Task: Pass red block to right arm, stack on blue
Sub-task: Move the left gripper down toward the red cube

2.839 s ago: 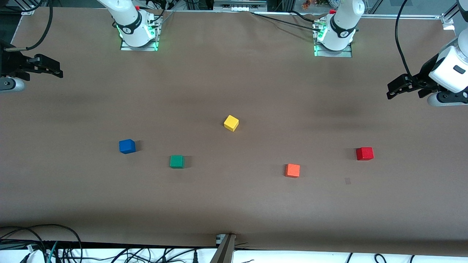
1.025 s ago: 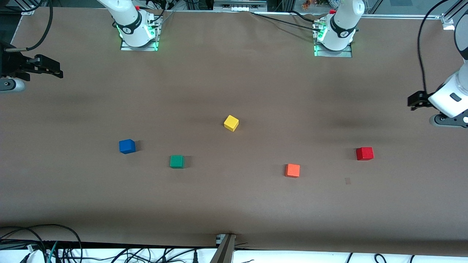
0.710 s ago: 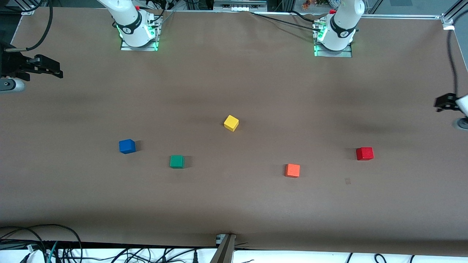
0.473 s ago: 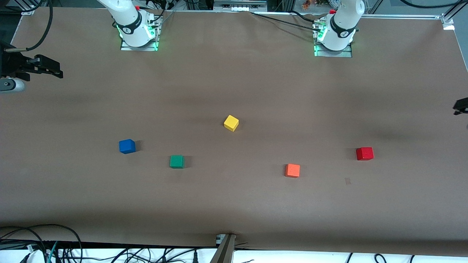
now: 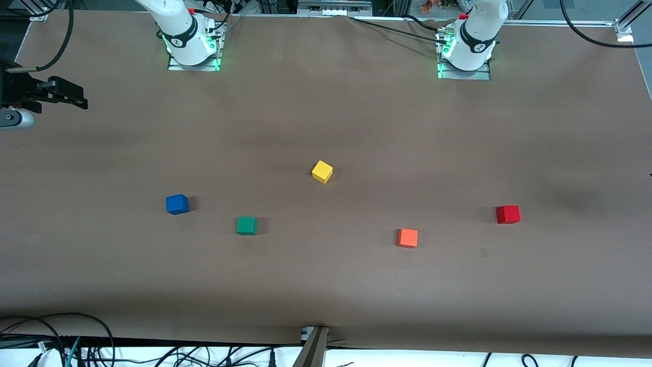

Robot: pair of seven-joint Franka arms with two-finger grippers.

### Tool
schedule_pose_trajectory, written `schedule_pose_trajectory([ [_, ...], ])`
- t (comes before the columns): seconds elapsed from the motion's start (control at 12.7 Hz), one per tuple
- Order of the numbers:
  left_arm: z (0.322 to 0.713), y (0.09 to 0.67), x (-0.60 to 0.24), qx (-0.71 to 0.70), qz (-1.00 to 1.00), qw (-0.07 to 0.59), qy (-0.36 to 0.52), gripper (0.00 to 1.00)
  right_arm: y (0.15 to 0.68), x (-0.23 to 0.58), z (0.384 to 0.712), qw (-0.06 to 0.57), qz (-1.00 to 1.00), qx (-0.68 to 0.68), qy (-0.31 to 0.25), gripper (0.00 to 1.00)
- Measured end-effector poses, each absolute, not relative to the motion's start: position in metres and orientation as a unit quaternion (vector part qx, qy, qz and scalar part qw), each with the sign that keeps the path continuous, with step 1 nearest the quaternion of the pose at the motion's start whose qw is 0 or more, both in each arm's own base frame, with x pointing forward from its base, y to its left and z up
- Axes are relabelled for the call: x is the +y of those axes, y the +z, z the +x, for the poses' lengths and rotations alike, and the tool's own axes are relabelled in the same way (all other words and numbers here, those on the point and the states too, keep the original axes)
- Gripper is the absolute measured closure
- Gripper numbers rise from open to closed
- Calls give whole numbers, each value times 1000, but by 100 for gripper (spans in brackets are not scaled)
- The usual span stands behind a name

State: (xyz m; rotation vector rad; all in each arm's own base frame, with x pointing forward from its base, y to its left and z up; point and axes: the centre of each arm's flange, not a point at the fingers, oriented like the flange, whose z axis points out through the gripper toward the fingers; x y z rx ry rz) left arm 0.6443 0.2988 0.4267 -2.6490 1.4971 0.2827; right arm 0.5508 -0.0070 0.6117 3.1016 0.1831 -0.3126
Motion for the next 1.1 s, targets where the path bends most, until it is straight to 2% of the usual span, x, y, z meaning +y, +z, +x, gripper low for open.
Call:
schedule_pose_trajectory([
  [0.47,635,314,355,594,-796,-104,-57,0,611,-7,551,9,993,58,-101,0],
  [1.1,636,185,305,597,-725,-281,-196,0,609,-9,552,9,993,56,-102,0],
])
